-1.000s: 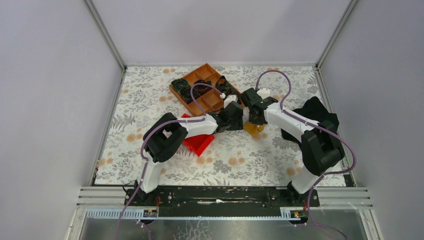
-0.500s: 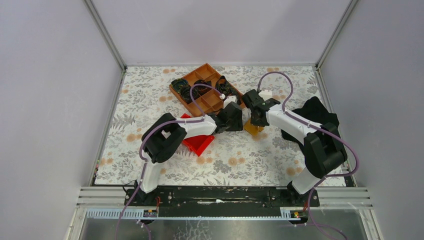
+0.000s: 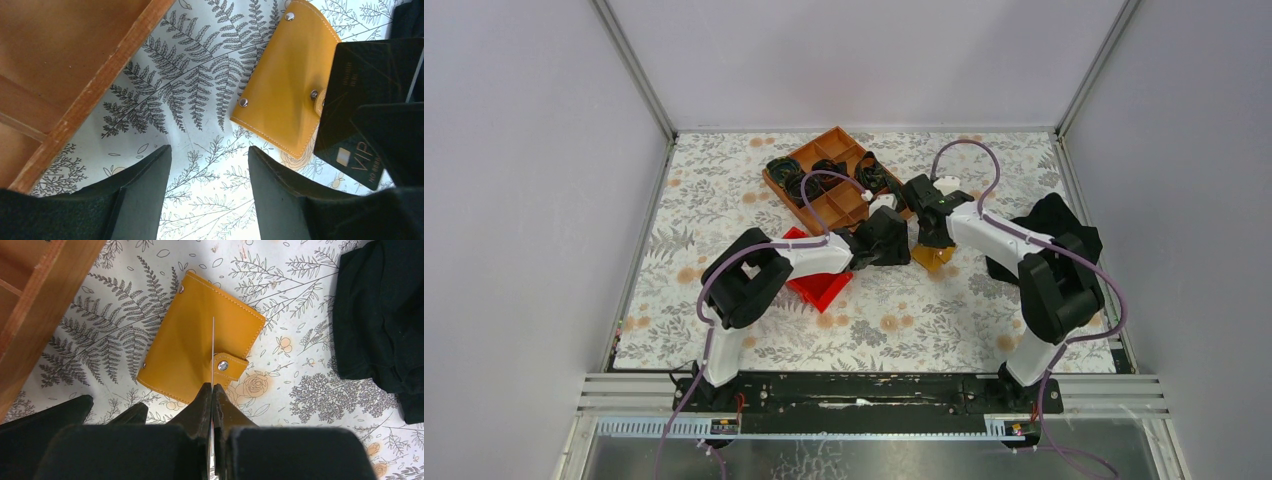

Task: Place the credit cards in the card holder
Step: Open the card holder at the center of the board.

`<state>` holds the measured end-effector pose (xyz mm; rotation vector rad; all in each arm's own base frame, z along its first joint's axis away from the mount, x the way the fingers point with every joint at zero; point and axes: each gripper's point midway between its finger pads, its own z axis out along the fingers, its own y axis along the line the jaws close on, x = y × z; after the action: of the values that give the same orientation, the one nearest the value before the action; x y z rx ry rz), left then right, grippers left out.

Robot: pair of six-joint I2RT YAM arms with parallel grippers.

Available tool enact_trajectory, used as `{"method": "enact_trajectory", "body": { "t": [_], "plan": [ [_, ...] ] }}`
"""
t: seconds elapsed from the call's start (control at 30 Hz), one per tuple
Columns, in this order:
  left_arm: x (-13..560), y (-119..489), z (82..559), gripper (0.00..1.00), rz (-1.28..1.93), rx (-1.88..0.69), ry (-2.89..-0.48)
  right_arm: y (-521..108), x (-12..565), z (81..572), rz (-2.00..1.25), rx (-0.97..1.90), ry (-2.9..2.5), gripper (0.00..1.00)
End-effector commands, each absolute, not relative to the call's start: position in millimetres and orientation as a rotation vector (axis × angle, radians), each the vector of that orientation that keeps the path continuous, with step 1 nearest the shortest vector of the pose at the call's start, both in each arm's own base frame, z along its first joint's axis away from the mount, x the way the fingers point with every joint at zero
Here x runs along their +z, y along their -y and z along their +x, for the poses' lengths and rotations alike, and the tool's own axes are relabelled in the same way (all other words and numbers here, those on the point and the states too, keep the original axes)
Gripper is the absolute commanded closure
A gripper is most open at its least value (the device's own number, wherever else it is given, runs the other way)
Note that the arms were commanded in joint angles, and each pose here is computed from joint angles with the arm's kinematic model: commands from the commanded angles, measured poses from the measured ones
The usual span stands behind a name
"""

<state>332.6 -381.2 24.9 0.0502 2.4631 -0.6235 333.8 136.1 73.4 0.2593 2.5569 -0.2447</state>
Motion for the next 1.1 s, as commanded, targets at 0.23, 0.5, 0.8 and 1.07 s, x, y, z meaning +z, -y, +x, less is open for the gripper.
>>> {"method": "enact_trajectory", "body": {
  "t": [0.23,0.5,0.8,1.07],
  "plan": [
    [23.2,383.2,323.1,0.34,0.110,-0.632,-2.486,-146.7,72.0,344.6,0.260,-0.225,-2.538,1.00],
    [34.1,390.9,328.9,0.34,0.079,-0.680,-2.453,-156.6,78.1,351.7,0.247,-0.169,-2.533,1.00],
    [39.1,398.2,330.8,0.34,0.064,-0.715,-2.446,-154.2,65.3,346.4,0.237,-0.193,-2.563,1.00],
    [35.3,409.0,333.4,0.34,0.052,-0.757,-2.453,-148.5,61.7,340.6,0.242,-0.222,-2.570,1.00]
  ]
}}
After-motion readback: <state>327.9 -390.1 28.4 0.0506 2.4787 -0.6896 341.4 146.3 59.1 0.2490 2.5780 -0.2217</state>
